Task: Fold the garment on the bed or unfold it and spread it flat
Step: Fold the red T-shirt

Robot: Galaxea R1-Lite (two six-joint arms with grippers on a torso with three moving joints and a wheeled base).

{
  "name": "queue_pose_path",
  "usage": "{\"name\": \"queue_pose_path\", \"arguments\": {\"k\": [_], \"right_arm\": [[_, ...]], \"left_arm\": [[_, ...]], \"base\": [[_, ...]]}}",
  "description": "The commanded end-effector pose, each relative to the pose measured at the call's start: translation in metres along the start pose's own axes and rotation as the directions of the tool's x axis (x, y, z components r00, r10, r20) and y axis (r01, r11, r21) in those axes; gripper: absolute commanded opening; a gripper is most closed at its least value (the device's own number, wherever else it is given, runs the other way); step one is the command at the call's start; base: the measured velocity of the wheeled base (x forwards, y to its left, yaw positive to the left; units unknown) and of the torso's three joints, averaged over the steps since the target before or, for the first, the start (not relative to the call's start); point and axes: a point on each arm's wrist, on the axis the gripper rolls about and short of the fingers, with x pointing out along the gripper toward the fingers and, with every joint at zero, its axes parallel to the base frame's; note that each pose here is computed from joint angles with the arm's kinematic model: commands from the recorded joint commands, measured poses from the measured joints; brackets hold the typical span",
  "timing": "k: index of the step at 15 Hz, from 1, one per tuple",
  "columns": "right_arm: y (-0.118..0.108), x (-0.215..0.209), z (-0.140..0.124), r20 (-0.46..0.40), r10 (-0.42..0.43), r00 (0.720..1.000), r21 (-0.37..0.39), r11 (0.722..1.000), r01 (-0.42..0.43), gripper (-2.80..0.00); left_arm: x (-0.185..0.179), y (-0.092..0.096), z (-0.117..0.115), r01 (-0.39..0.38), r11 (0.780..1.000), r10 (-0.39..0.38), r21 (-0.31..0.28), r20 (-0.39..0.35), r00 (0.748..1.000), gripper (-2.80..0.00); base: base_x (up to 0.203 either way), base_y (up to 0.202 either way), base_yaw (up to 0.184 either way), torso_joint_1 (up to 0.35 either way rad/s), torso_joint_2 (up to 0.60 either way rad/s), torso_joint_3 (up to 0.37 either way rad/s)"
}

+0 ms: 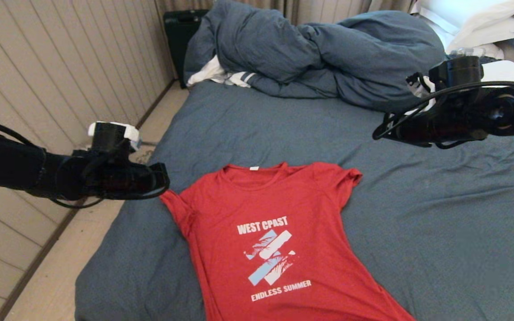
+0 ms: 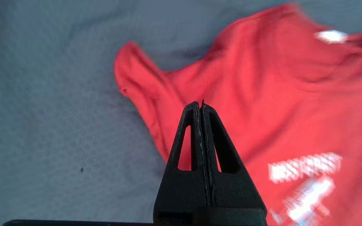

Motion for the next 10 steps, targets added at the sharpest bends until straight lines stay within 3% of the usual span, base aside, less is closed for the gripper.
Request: {"name": "queue_pose_path", "arguments": {"k": [1,5,7,10], "right_arm": [[0.001,0.007,0.000,-0.009,0.004,1.000,0.002,1.000,-0.004,-2.80],[-0.003,0.015,-0.003,-0.019,-0.004,1.000,0.007,1.000,0.004,-2.80],[-0.003,0.016,-0.004,-0.022,-0.005,1.000,0.009,1.000,0.005,-2.80],[-0.005,0.021,-0.007,-0.035,-0.008,0.999,0.010,1.000,0.008,-2.80]], "left_arm": [[0.027,0.000,-0.018,-0.033,0.999,0.032,-0.004,-0.066,0.997,0.00],[0.044,0.005,-0.033,-0.068,0.996,0.061,-0.060,-0.116,0.991,0.00],[0.051,0.005,-0.039,-0.088,0.994,0.080,-0.061,-0.128,0.989,0.00],[0.064,0.006,-0.043,-0.155,0.985,0.146,-0.075,-0.112,0.983,0.00]], "base": [[0.000,0.000,0.000,0.000,0.00,0.000],[0.000,0.000,0.000,0.000,0.00,0.000],[0.000,0.000,0.000,0.000,0.00,0.000],[0.000,0.000,0.000,0.000,0.00,0.000]]}}
